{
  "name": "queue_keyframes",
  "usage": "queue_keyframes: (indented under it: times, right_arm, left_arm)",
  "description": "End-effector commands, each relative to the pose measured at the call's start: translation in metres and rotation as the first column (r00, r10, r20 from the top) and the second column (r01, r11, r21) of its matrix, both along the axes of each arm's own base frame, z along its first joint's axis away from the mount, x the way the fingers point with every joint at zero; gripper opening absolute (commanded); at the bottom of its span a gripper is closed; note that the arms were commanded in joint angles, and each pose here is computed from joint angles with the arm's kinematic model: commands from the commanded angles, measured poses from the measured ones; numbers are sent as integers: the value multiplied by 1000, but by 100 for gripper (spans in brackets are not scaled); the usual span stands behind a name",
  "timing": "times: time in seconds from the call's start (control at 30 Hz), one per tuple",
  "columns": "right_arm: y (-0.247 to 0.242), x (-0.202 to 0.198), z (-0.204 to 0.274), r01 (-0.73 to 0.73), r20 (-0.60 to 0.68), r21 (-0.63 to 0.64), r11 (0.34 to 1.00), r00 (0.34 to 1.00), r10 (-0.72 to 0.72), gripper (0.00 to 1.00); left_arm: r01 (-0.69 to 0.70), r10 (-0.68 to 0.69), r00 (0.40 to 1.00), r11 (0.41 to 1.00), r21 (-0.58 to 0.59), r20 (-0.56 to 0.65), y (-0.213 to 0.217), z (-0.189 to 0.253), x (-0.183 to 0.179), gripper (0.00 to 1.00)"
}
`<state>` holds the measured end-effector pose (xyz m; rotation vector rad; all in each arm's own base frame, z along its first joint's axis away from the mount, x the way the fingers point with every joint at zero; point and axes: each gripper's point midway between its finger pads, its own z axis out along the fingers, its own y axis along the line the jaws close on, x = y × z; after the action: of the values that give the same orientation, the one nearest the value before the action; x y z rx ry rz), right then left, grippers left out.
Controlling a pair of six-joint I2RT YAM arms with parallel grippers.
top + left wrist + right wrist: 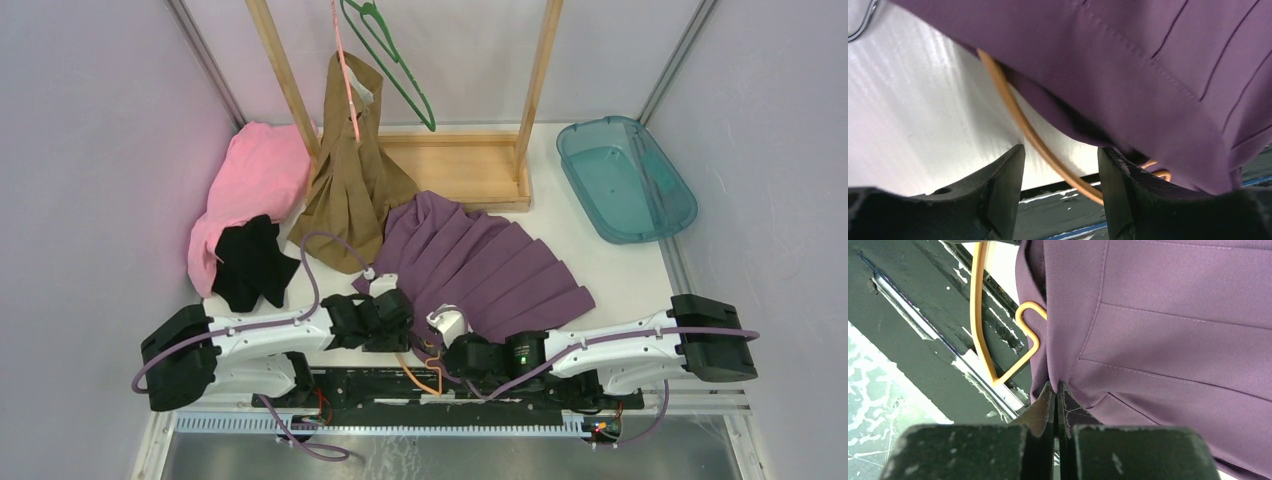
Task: Place the skirt on the hanger
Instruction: Hang the skirt on the hanger.
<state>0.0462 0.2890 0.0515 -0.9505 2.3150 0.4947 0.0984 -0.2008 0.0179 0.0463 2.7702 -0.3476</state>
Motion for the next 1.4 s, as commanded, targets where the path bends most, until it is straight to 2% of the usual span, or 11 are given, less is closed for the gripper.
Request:
queue_keyframes:
  times: [0.0, 0.07, 0.2, 0.37, 0.47, 0.67, 0.97, 1.37]
  right_arm:
    - [0, -1, 3, 0, -8, 20, 1000, 1000, 0, 1]
    - [0, -2, 2, -3, -11, 20, 1000, 1000, 3, 1]
    - [0, -2, 2, -4, -10, 25, 1000, 1000, 4, 1]
    - [-3, -1, -2, -2, -7, 19, 1000, 1000, 2, 1]
    - [-5, -2, -7, -5, -9, 9, 1000, 1000, 5, 1]
    - [-11, -1, -14, -3, -2, -16, 1000, 1000, 3, 1]
    - [-6, -2, -7, -38, 46, -43, 998, 998, 40, 1]
    - [14, -12, 17, -111, 134, -79, 991, 984, 121, 1]
  left_arm:
    - [-61, 62, 998, 997, -42, 24, -17, -5, 13, 63]
    - [-58, 58, 998, 998, -28, 17, -17, -9, 13, 59]
    - [-48, 48, 999, 999, 0, 1, -15, -15, 10, 41]
    - [-48, 49, 999, 996, 72, -5, 0, -22, 7, 25]
    - [-48, 48, 999, 996, 70, 0, 0, -21, 9, 5]
    - [-47, 49, 997, 998, -33, 52, -22, 12, 21, 3]
    - [-104, 136, 978, 975, -199, 158, -53, 59, 58, 3]
    - [-173, 222, 945, 962, -210, 241, -69, 75, 91, 3]
